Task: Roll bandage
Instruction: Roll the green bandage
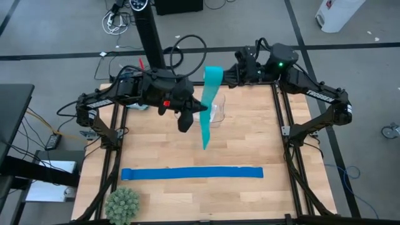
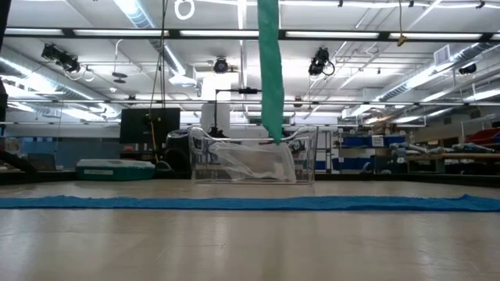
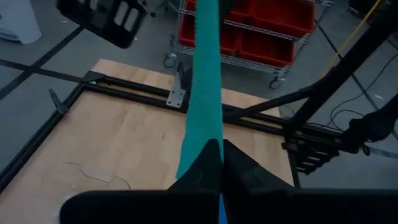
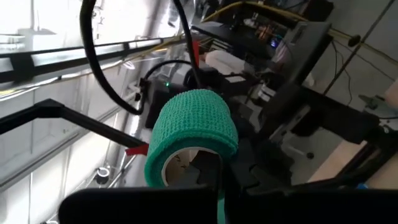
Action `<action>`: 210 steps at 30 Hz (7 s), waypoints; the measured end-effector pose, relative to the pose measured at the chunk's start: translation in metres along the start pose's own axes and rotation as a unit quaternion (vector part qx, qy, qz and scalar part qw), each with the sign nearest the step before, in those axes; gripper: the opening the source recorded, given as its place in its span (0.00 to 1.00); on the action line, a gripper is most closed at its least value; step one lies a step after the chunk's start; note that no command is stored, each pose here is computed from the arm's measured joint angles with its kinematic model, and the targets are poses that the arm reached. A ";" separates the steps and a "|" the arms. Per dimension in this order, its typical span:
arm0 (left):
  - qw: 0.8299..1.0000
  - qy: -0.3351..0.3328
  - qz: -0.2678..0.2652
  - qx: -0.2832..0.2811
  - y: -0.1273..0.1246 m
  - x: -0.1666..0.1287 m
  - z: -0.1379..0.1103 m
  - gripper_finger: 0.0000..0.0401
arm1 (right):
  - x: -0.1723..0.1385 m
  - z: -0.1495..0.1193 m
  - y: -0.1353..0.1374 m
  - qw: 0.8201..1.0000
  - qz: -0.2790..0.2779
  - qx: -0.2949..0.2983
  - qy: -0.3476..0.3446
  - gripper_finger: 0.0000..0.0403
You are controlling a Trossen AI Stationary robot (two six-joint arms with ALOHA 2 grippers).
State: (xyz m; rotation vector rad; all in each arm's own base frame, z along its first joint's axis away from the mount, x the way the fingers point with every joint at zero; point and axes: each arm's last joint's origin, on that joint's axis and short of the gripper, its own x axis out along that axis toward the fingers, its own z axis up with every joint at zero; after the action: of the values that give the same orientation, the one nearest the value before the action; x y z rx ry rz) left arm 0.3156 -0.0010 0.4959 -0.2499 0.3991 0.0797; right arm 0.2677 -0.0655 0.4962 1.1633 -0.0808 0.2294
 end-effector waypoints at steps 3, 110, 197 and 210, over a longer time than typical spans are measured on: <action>1.000 -0.002 0.003 -0.003 0.002 0.000 0.001 0.01 | 0.002 -0.004 0.001 1.000 0.001 0.002 0.005 0.00; 0.989 -0.141 0.037 0.024 -0.002 -0.009 0.025 0.05 | -0.008 -0.022 0.000 0.991 -0.042 -0.095 0.083 0.15; 0.954 -0.194 -0.003 -0.228 0.045 -0.032 0.045 0.05 | 0.008 -0.025 -0.047 0.896 -0.144 -0.391 0.154 0.05; 0.968 -0.113 -0.051 -0.217 0.048 -0.028 0.036 0.05 | -0.030 -0.022 -0.017 0.891 -0.159 -0.407 0.126 0.29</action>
State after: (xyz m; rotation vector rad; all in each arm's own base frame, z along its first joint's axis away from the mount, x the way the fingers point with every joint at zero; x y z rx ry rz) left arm 0.2972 0.0538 0.5279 -0.6878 0.1367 0.0923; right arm 0.2408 -0.0560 0.4669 0.2888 0.2274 0.0366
